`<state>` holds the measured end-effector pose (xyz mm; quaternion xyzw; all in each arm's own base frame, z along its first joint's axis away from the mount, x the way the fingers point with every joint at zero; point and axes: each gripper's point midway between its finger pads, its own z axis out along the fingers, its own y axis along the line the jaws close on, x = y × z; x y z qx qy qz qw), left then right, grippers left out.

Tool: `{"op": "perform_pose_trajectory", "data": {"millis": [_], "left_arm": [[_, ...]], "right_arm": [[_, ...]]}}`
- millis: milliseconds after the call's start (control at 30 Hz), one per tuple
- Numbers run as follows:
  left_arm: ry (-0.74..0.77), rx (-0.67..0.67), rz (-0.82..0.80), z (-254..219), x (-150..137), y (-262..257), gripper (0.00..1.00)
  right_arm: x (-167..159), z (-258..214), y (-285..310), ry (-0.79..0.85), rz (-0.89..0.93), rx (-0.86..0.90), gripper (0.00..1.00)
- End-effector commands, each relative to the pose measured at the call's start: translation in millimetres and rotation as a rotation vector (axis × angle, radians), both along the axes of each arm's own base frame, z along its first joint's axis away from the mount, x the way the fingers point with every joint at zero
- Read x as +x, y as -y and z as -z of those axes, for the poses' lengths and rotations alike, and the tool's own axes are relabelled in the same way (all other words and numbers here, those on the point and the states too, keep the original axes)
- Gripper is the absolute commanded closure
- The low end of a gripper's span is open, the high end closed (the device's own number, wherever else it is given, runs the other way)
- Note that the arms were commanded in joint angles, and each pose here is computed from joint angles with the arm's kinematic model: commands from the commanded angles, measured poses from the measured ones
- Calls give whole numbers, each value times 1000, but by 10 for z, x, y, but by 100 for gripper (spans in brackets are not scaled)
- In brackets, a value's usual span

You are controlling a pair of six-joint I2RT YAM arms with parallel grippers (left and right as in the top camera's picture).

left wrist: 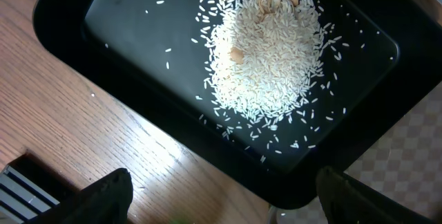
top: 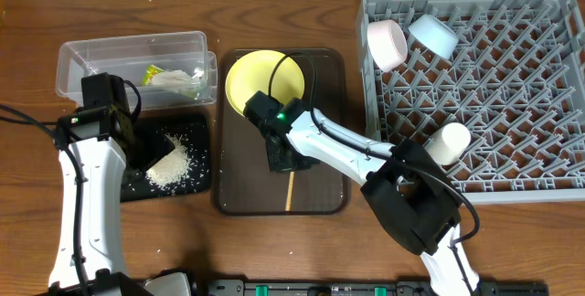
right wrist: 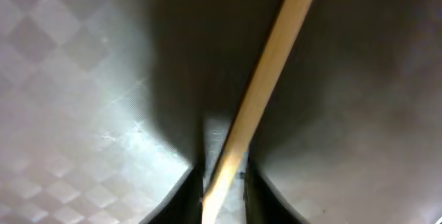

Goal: Sort waste into correct bins and load items into the dishwasher rack
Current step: 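Return the right gripper to the tray and grasp the second chopstick, then place the second chopstick into the rack's left edge with the right gripper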

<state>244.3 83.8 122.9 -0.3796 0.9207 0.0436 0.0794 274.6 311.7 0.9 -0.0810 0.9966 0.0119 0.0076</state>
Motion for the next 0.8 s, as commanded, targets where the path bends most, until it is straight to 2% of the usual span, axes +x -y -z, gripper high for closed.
{"op": "perform_pose_trajectory", "data": {"millis": [0, 167, 300, 400, 567, 767], "left_arm": [[10, 7, -7, -38, 3, -19, 12], [10, 7, -7, -38, 3, -19, 12], [10, 7, -7, -38, 3, -19, 12], [10, 7, -7, -38, 3, -19, 12], [10, 7, -7, -38, 3, -19, 12], [10, 6, -7, -38, 3, -19, 12]], "right_arm": [[-21, 132, 64, -25, 16, -33, 97], [24, 85, 211, -44, 45, -53, 99], [208, -131, 427, -22, 81, -43, 99], [435, -431, 632, 43, 100, -15, 99], [731, -1049, 955, 175, 32, 64, 99], [827, -1621, 1541, 272, 49, 80, 99]]}}
